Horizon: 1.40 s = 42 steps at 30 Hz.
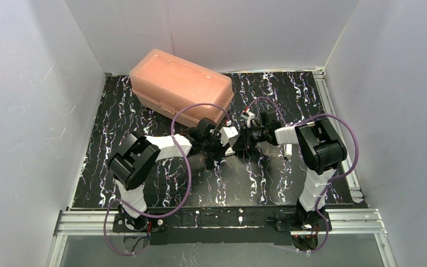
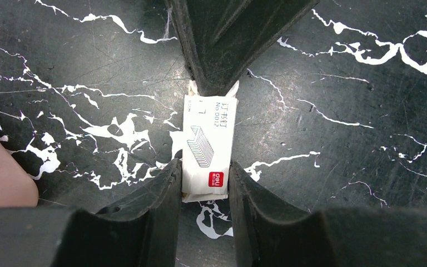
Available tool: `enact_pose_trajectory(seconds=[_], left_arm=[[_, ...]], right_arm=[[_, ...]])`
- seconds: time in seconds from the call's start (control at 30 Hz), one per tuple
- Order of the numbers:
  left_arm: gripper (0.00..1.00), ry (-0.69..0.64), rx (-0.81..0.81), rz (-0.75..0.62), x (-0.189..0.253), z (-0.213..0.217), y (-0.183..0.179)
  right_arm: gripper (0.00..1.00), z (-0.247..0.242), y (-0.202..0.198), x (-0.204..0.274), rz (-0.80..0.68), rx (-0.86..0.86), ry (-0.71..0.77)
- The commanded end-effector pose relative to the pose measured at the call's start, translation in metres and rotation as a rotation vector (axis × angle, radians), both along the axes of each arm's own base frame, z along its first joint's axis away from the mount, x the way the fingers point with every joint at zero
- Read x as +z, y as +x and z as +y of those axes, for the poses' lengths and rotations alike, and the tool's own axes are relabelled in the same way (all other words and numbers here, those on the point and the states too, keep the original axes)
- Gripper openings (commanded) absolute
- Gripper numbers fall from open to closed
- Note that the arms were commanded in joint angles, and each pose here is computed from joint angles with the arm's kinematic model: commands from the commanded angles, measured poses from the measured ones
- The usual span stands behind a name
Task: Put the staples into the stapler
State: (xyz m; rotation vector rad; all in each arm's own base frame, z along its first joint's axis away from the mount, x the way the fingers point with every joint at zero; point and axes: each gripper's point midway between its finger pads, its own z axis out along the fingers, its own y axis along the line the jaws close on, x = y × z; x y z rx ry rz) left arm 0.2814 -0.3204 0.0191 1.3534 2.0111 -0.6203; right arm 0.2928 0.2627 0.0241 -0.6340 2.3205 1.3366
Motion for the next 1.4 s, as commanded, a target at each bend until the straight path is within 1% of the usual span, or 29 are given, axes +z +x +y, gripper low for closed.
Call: enact_pose_trajectory(seconds=[0.0,0.13,0.23,0.3,0.67,1.37], left_arm=[[0.23,0.103,0.010,0.103,-0.030,0.017,-0.021],[0.22,0.113,0.010,0.100,-0.030,0.018,-0.021],[0.22,0.118,0.010,0.100,-0.031,0.019,-0.021],[0.22,0.121,0.007,0.103,-0.032,0.019,-0.021],[0.21,0.157,-0.030,0.127,-0.033,0.026,-0.031],[0.21,0.200,-0.035,0.140,-0.033,0.036,-0.036]], right_arm=[[0.22,-0.010,-0.011,-0.033,0.049,-0.016,-0.132],[0.16,-0.009,-0.009,-0.028,0.038,-0.016,-0.123],[0.08,-0.009,-0.007,-0.025,0.033,-0.023,-0.125],[0.01,-0.009,-0.006,-0.023,0.027,-0.025,-0.125],[0.01,-0.014,0.000,-0.014,-0.001,-0.043,-0.127],[0.01,-0.034,0.006,-0.008,-0.034,-0.084,-0.130]])
